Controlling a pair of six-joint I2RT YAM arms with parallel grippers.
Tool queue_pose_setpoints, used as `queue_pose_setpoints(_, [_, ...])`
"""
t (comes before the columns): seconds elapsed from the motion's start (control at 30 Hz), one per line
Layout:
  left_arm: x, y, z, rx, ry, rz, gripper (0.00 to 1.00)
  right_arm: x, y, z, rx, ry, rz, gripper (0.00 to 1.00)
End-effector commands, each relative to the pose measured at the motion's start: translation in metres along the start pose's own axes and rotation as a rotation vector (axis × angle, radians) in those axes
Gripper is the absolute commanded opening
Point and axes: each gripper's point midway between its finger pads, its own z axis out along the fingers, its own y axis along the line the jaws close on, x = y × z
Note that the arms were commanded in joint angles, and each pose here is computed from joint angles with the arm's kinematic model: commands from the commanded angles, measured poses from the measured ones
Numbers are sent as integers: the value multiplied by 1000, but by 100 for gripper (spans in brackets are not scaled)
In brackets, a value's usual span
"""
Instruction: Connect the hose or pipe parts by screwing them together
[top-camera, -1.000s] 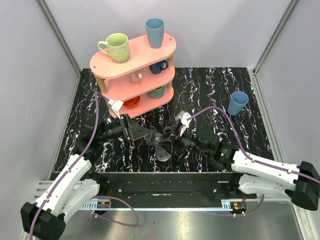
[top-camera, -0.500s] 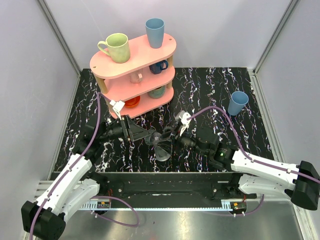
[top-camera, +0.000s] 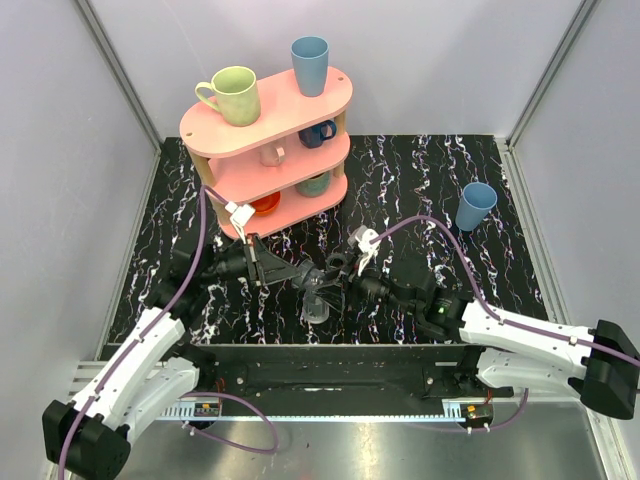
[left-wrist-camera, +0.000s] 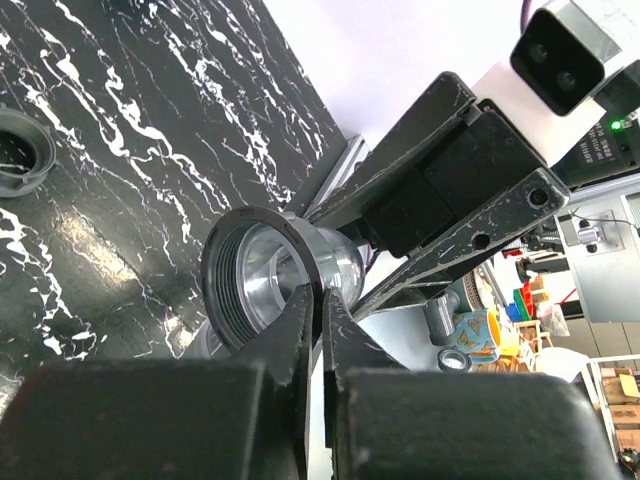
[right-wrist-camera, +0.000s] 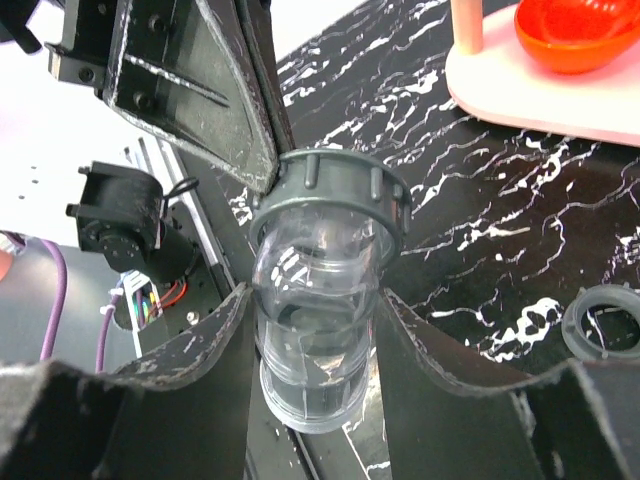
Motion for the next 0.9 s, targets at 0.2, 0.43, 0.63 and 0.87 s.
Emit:
queue_pose_setpoints(0.2, [-10,17,-5,-130,-47,57,0,-26,7,-7,-20,-135,33,20])
queue_pose_setpoints(0.43, [-15,10,-8,-117,-82,86,0,-28,7,-3,-1,-125,105,85])
queue_pose_setpoints(0.63, [-9,10,-12,-116,-54,160,0,-37,13,5,5,-76,125,100])
queue_pose_setpoints(0.87, [-6,8,-17,-124,-45,206,0,-24,10,17,4,21,1,100])
